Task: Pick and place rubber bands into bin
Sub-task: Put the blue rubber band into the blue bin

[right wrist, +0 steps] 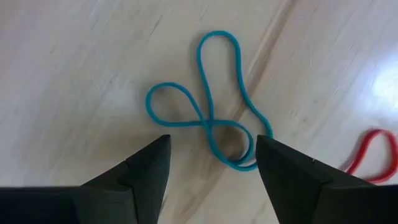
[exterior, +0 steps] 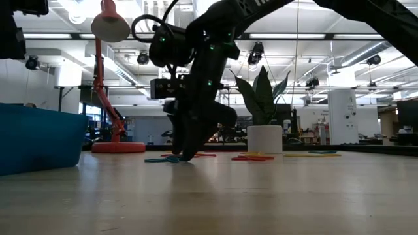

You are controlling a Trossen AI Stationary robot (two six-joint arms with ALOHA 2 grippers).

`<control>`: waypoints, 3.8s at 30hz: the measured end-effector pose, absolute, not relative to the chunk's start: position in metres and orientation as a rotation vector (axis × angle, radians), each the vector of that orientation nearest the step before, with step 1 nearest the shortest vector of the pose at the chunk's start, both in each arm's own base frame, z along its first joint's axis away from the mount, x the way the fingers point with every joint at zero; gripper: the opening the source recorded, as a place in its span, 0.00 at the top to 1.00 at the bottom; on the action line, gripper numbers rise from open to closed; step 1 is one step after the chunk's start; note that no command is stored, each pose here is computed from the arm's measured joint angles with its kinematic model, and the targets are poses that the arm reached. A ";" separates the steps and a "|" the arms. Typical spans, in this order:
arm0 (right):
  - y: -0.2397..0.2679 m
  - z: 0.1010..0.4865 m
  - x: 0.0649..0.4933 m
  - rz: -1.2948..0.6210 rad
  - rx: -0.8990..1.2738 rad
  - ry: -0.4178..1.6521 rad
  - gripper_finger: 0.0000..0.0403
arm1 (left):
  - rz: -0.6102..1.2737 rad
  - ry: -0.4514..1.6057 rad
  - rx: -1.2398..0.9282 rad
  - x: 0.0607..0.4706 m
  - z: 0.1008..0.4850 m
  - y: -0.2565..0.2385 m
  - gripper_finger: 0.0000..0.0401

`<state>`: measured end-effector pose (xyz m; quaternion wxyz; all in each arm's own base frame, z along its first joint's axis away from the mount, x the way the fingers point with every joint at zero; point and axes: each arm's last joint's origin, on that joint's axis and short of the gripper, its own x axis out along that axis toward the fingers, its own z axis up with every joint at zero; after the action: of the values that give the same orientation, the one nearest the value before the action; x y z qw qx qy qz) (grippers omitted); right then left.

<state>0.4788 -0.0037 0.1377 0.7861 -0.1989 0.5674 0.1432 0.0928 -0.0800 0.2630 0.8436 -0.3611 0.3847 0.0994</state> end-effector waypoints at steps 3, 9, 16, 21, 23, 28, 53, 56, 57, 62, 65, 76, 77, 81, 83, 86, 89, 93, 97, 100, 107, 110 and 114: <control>-0.004 0.136 0.478 0.330 -0.379 1.218 0.45 | 0.215 0.816 -0.761 0.094 0.262 -0.081 0.48; -0.002 0.136 0.478 0.402 -0.245 1.198 0.57 | 0.222 0.823 -0.752 0.095 0.261 -0.083 0.48; -0.007 0.129 0.478 0.375 -0.215 1.189 0.70 | 0.234 0.831 -0.746 0.098 0.260 -0.085 0.48; -0.012 0.117 0.479 0.328 -0.174 1.223 0.78 | 0.247 0.839 -0.758 0.099 0.259 -0.087 0.48; -0.012 0.116 0.479 0.320 -0.166 1.228 0.82 | 0.248 0.841 -0.758 0.100 0.259 -0.087 0.48; -0.011 0.116 0.480 0.303 -0.152 1.234 0.94 | 0.244 0.838 -0.763 0.099 0.259 -0.087 0.48; -0.001 0.273 0.525 0.332 0.231 0.778 0.98 | 0.239 0.790 -0.694 0.098 0.262 -0.083 0.48; 0.005 0.272 0.524 0.325 0.264 0.799 0.98 | 0.236 0.744 -0.620 0.098 0.265 -0.082 0.48; 0.008 0.272 0.524 0.329 0.263 0.799 0.98 | 0.233 0.726 -0.588 0.099 0.267 -0.082 0.48; 0.018 0.274 0.524 0.324 0.242 0.794 0.98 | 0.255 0.626 -0.484 0.101 0.277 -0.080 0.48; 0.018 0.274 0.524 0.318 0.242 0.795 0.98 | 0.254 0.607 -0.463 0.102 0.279 -0.080 0.48; 0.017 0.280 0.529 0.317 0.245 0.712 0.98 | 0.261 0.537 -0.362 0.116 0.282 -0.084 0.48; 0.017 0.281 0.529 0.318 0.244 0.708 0.98 | 0.265 0.537 -0.350 0.118 0.282 -0.084 0.48; 0.017 0.282 0.530 0.319 0.244 0.691 0.98 | 0.265 0.533 -0.309 0.126 0.281 -0.086 0.48; 0.017 0.283 0.531 0.318 0.248 0.685 0.98 | 0.254 0.531 -0.287 0.130 0.281 -0.088 0.48; 0.018 0.283 0.531 0.314 0.259 0.680 0.98 | 0.222 0.539 -0.240 0.136 0.280 -0.092 0.48; 0.018 0.283 0.531 0.316 0.258 0.680 0.98 | 0.227 0.558 -0.212 0.140 0.276 -0.093 0.48; 0.019 0.283 0.531 0.320 0.259 0.683 0.98 | 0.229 0.583 -0.208 0.144 0.273 -0.094 0.51; 0.019 0.283 0.531 0.332 0.261 0.687 0.98 | 0.242 0.595 -0.202 0.147 0.270 -0.094 0.60; 0.020 0.283 0.530 0.349 0.269 0.690 0.98 | 0.254 0.595 -0.205 0.148 0.270 -0.092 0.67; 0.020 0.283 0.530 0.350 0.275 0.691 0.98 | 0.241 0.629 -0.189 0.150 0.269 -0.088 0.91; 0.020 0.283 0.530 0.350 0.277 0.692 0.98 | 0.229 0.637 -0.177 0.151 0.269 -0.088 0.98; 0.019 0.283 0.530 0.318 0.339 0.705 0.98 | 0.228 0.638 -0.177 0.151 0.269 -0.088 0.99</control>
<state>0.5302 0.0193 0.2829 0.9121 0.1646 0.3422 0.1543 0.1509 -0.0882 0.2690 0.9394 -0.0868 0.3124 0.1117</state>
